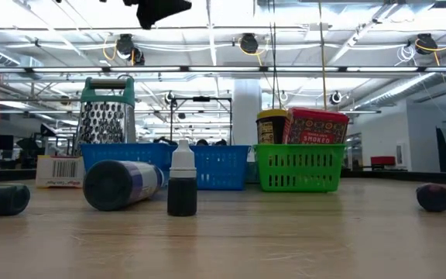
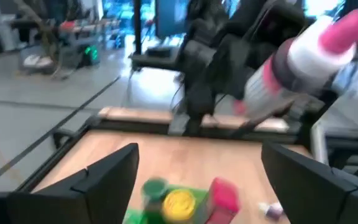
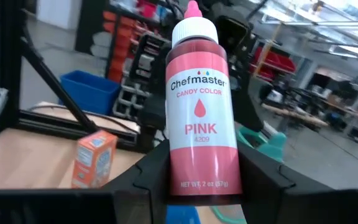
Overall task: Pick & Place Kitchen Items
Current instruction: Put the large pink food coloring bottle into the right blue bin
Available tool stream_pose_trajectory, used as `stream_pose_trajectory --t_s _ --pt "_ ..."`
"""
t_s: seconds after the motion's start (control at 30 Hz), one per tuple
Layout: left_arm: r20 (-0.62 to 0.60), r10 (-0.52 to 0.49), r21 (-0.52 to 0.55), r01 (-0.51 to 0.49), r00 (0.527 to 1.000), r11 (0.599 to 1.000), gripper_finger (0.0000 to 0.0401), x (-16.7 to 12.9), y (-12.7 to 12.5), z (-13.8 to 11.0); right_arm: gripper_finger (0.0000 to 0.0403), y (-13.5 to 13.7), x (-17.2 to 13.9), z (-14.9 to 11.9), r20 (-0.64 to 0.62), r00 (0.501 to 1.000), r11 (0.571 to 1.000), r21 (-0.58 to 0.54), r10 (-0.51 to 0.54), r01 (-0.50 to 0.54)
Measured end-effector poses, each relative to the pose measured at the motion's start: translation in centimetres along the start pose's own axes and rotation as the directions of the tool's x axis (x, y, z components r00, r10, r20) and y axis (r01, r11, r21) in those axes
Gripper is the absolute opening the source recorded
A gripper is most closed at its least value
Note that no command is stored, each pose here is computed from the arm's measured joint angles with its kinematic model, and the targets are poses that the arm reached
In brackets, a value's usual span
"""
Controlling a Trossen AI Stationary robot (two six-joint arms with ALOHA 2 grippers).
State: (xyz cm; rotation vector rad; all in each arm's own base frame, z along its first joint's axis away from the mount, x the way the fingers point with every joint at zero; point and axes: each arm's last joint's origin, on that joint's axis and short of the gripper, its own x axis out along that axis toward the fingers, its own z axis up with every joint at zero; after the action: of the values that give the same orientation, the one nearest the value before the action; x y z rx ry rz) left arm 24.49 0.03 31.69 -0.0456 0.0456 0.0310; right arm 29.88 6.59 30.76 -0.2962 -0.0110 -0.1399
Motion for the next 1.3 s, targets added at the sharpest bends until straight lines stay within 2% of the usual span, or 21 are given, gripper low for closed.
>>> stream_pose_trajectory --t_s 0.07,0.33,0.77,0.93,1.07,1.3 --pt "0.062 -0.039 0.001 0.039 0.997 0.999 0.0348 0.5 -0.2 0.4 0.0136 -0.4 0.3 -0.2 0.009 1.0 1.0 0.01 0.009 -0.009" --pt "0.121 -0.11 0.025 0.108 0.987 0.994 0.0349 2.3 -0.9 -0.2 0.0136 -1.6 1.0 -0.7 0.011 1.0 0.999 0.04 -0.021 0.02" --pt "0.269 -0.143 0.037 0.138 0.953 0.99 0.0349 5.1 -1.1 -1.3 0.0137 -2.1 1.3 -1.0 0.008 1.0 0.998 0.064 -0.013 0.012" --pt "0.275 -0.124 0.03 0.121 0.953 0.992 0.0344 5.8 -1.0 -1.9 0.0137 -2.0 1.3 -1.0 0.007 1.0 0.998 0.064 -0.012 0.011" --pt "0.276 -0.098 0.027 0.094 0.956 0.995 0.0291 6.2 -0.9 -2.3 0.0137 -2.0 1.3 -1.0 0.007 1.0 0.998 0.064 -0.011 0.011" --pt "0.281 -0.095 0.067 0.079 0.955 0.995 0.0115 6.3 -0.9 -2.4 0.0137 -2.1 1.2 -0.9 0.011 1.0 0.997 0.07 -0.02 0.019"
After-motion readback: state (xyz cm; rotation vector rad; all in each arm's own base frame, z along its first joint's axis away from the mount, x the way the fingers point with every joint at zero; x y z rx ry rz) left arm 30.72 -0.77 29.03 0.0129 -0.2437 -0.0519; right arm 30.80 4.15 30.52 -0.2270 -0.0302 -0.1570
